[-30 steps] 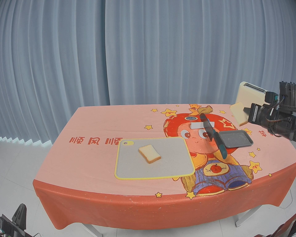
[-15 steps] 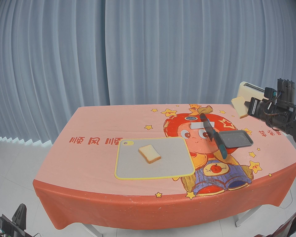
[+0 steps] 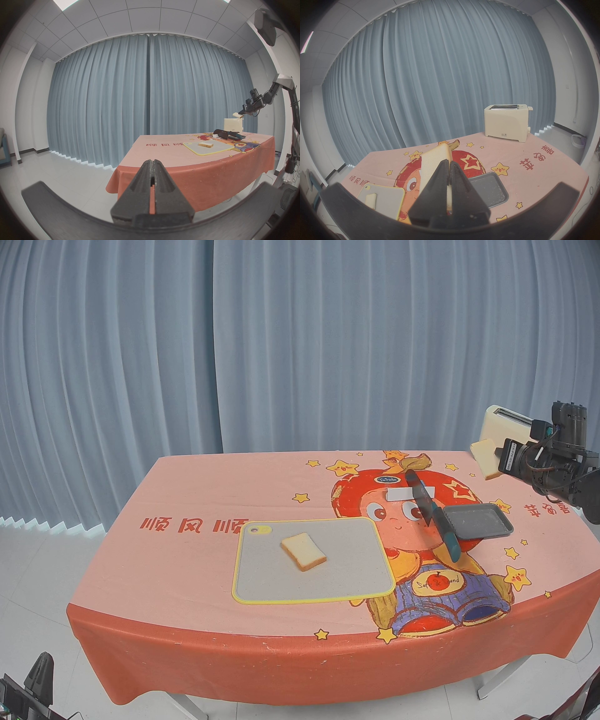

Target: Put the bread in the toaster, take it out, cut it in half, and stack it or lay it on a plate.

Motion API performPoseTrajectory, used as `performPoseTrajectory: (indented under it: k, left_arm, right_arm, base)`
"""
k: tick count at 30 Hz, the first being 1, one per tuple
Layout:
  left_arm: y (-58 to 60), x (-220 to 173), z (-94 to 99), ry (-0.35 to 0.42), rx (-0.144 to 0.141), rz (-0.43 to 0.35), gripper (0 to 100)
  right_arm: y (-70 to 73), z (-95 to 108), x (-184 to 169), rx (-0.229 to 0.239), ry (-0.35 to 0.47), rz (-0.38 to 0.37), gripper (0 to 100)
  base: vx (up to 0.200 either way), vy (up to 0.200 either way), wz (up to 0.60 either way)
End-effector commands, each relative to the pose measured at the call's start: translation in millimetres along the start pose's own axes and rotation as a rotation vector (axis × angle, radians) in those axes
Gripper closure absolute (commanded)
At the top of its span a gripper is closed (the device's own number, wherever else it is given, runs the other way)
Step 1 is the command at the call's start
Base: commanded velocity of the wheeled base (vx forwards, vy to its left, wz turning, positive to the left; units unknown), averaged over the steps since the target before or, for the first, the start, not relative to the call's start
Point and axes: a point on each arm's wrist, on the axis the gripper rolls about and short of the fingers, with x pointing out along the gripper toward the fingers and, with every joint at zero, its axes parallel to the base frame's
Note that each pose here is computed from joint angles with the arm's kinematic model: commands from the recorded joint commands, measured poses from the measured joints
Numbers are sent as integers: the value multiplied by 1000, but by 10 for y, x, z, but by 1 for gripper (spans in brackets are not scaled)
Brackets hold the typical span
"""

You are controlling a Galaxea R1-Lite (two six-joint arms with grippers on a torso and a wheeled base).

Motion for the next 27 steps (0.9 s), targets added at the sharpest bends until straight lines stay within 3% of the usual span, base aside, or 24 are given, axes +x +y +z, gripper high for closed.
performPoseTrajectory:
  k: [1,22,27]
  left_arm:
    - [0,1,-53,1,0,0,100]
    - [-1,1,-53,1,0,0,100]
    - [0,1,-53,1,0,0,100]
  right_arm:
    - [-26,-38,62,1,16,-11,100]
    - [-13,-93,73,-6,37,-8,100]
    - [-23,-184,177,-31,71,-16,100]
  base:
    - [0,0,0]
    - [0,0,0]
    - [0,0,0]
